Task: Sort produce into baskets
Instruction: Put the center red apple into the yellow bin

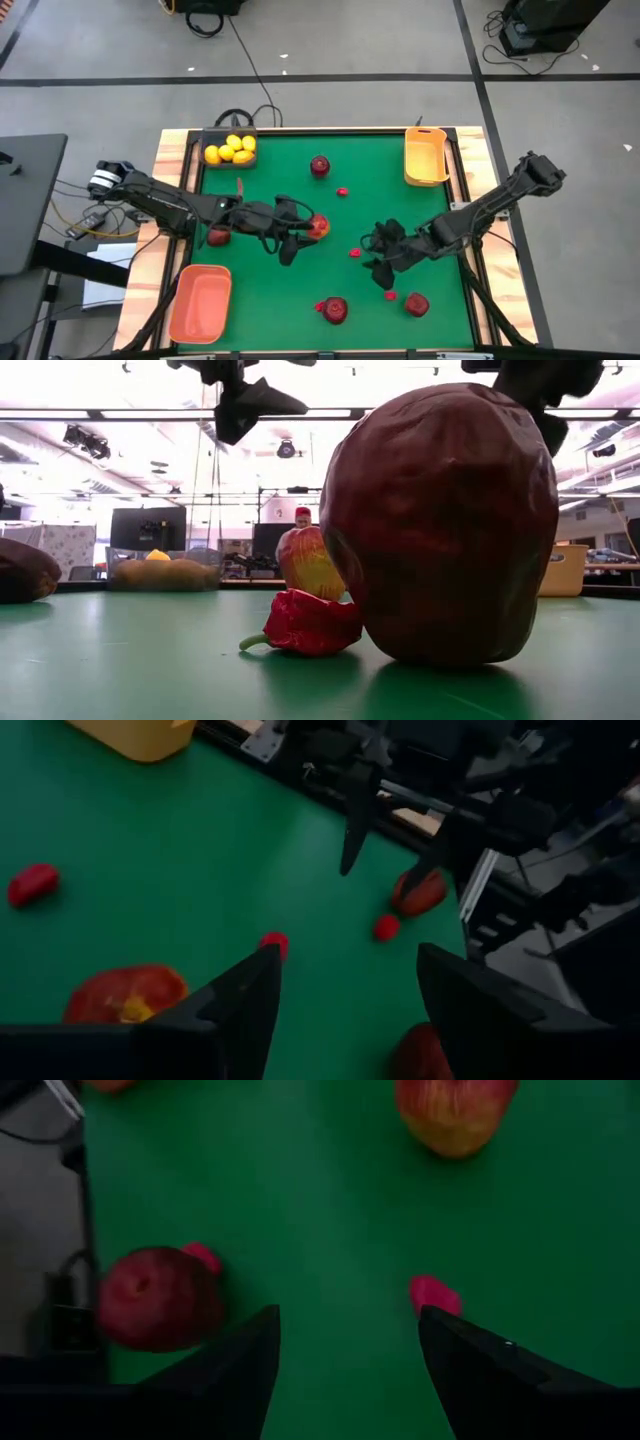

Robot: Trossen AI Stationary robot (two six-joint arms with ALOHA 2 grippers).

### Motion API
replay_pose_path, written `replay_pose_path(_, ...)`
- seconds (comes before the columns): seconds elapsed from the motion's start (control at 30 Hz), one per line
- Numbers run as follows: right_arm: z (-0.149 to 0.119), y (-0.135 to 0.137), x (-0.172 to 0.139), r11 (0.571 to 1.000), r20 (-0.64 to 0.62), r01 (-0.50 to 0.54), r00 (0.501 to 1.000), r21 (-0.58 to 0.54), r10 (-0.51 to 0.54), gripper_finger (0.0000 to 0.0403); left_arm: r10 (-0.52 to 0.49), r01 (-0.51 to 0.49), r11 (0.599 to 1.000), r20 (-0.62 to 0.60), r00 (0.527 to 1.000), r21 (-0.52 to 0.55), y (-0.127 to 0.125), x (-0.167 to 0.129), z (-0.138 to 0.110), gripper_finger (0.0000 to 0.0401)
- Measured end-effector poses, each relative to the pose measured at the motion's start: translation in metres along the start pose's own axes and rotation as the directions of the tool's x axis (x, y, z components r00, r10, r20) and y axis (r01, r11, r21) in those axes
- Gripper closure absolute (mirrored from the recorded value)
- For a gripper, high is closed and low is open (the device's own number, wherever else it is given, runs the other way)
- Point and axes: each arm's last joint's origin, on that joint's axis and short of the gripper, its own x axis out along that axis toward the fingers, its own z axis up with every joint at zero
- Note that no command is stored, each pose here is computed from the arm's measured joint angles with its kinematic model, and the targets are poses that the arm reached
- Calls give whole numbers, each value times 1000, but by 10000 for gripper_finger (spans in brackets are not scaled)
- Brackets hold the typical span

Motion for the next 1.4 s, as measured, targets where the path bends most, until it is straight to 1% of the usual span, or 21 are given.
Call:
replay_pose_path(0.07,-1,2,7,999,9,2,1000,-39,-2,153,11,-11,1000,-14,1000,8,1,0,-1,158)
replay_pose_path(0.1,2,3,11,998,29,-5,1000,-58,7,152,13,-13,1000,-16,1000,-10,1,0,-2,155)
replay_pose_path(0.17,10,6,19,998,101,-21,994,-67,28,150,26,-27,999,-33,999,-36,2,0,-3,146)
replay_pose_path(0.23,23,6,28,999,214,-22,976,-49,32,147,55,-57,998,-75,996,-26,5,-1,-7,133)
replay_pose_path(0.27,30,5,32,999,261,-29,965,-22,34,146,72,-74,997,-99,993,-15,7,-2,-9,127)
replay_pose_path(0.33,44,-1,41,998,315,-46,949,30,34,144,93,-92,996,-146,985,12,9,-5,-13,116)
replay_pose_path(0.4,55,-14,53,997,326,-34,945,66,11,143,86,-84,996,-192,978,17,11,-6,-15,108)
replay_pose_path(0.5,67,-36,74,994,300,-4,954,106,-28,145,68,-68,998,-265,962,9,12,-7,-21,104)
replay_pose_path(0.57,73,-46,85,992,280,-33,960,121,-2,149,56,-61,998,-297,953,-7,11,-8,-23,105)
replay_pose_path(0.67,79,-56,95,988,270,-69,962,140,29,153,94,-110,994,-345,934,-28,14,-10,-29,107)
replay_pose_path(0.73,80,-60,97,990,273,-50,962,135,11,155,111,-133,990,-365,924,-36,15,-11,-31,107)
replay_pose_path(0.8,82,-62,97,995,283,-22,959,93,-5,157,127,-155,987,-389,913,-42,16,-13,-34,107)
replay_pose_path(0.87,84,-62,97,1000,301,9,954,-26,0,160,125,-155,987,-396,910,-44,13,-14,-36,107)
replay_pose_path(0.97,86,-61,98,973,323,62,946,-224,15,168,129,-154,987,-375,918,-36,8,-14,-38,107)
replay_pose_path(1.03,87,-63,102,952,312,63,950,-300,35,174,131,-153,988,-351,927,-36,6,-14,-37,107)
replay_pose_path(1.17,87,-73,116,946,280,34,958,-321,61,190,114,-148,986,-328,938,-80,3,-13,-36,107)
replay_pose_path(1.33,88,-79,128,946,290,16,953,-324,84,213,108,-160,978,-327,939,-134,1,-13,-37,107)
replay_pose_path(1.4,89,-80,130,943,294,14,952,-333,89,222,102,-155,978,-328,939,-140,-1,-14,-38,107)
